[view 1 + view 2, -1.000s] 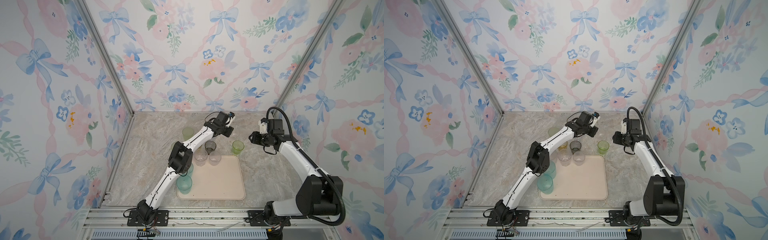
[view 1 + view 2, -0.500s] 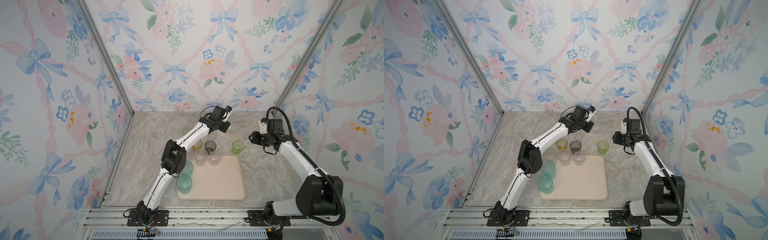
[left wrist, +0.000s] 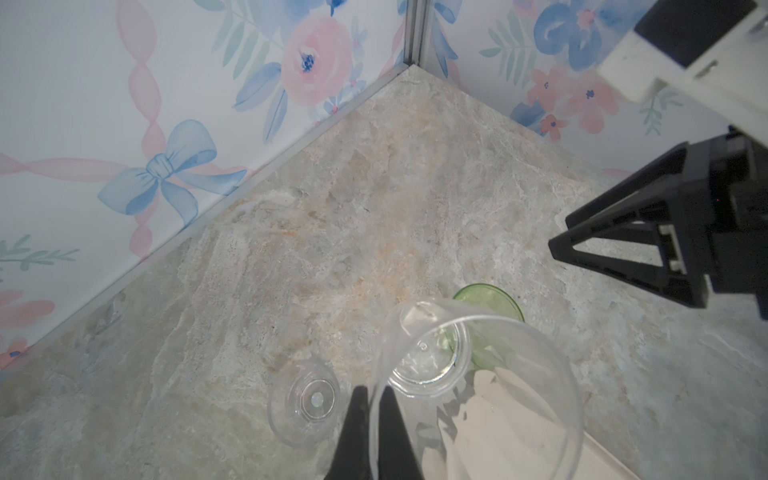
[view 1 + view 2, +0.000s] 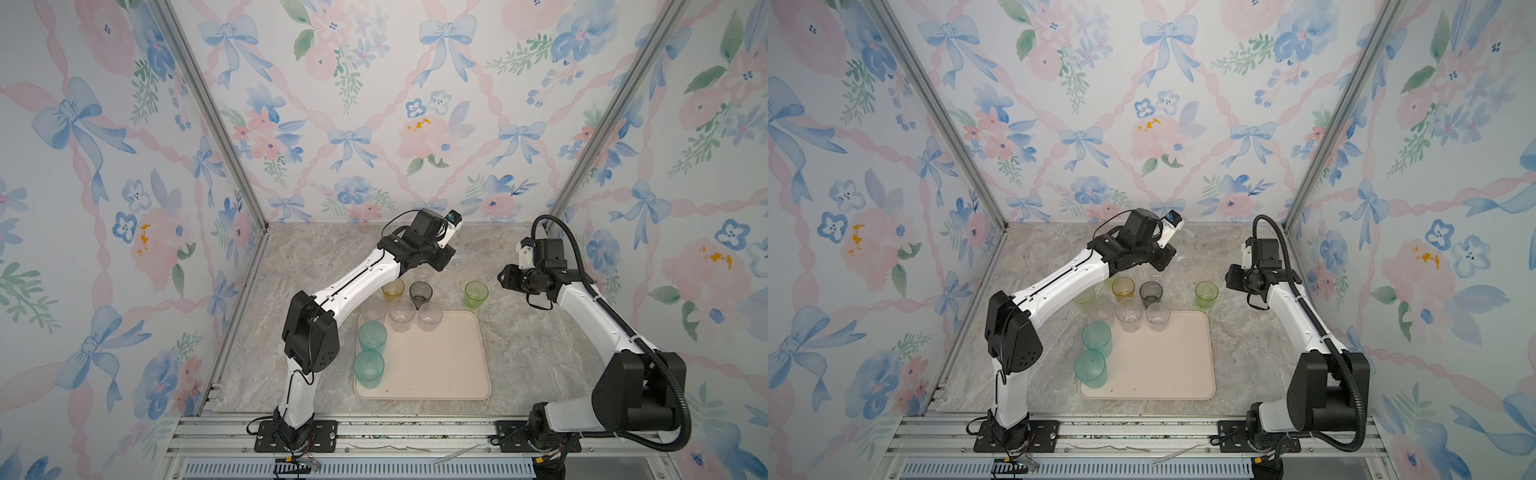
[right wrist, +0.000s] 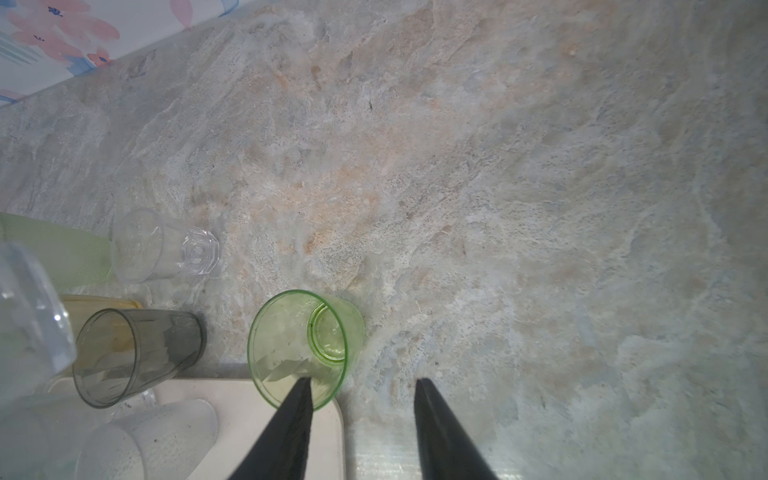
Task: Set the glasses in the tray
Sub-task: 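Carry the clear cup with the left gripper over the tray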
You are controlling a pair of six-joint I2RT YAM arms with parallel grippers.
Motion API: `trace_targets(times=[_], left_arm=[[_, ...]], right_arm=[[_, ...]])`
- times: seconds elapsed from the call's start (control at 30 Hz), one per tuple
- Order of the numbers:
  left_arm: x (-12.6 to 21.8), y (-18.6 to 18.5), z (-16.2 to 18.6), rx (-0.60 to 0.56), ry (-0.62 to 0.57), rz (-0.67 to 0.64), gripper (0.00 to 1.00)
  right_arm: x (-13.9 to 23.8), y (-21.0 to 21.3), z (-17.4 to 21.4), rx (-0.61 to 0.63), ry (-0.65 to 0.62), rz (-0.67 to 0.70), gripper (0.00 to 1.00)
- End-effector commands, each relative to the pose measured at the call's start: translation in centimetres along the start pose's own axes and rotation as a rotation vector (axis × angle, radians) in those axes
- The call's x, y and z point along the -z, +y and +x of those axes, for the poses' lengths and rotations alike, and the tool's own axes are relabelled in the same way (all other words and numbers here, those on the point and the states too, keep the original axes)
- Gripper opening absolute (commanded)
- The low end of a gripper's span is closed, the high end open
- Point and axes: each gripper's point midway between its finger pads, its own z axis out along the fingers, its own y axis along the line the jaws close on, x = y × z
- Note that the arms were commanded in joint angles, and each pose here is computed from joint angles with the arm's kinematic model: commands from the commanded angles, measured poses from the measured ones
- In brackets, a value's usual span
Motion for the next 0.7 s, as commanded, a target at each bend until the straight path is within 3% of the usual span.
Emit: trace_targets(times=[0.0, 0.33, 0.67], left_arm=[[1.6, -2.5, 1.2, -0.051, 0.026, 0.050, 0.01], [0.6, -7.8, 6.0, -0.125, 0.166, 0.151, 0.01], [-2.2, -9.4, 9.5, -0.183, 0.306, 0.179, 0.01]], right_arm=[[1.1, 0.2, 0.3, 0.007, -0.002, 0.019, 0.44], [2.0, 1.5, 0.7, 0.034, -0.005, 0.022, 0.44], [2.2, 1.5, 1.0, 0.045, -0.001, 0.035, 0.44]])
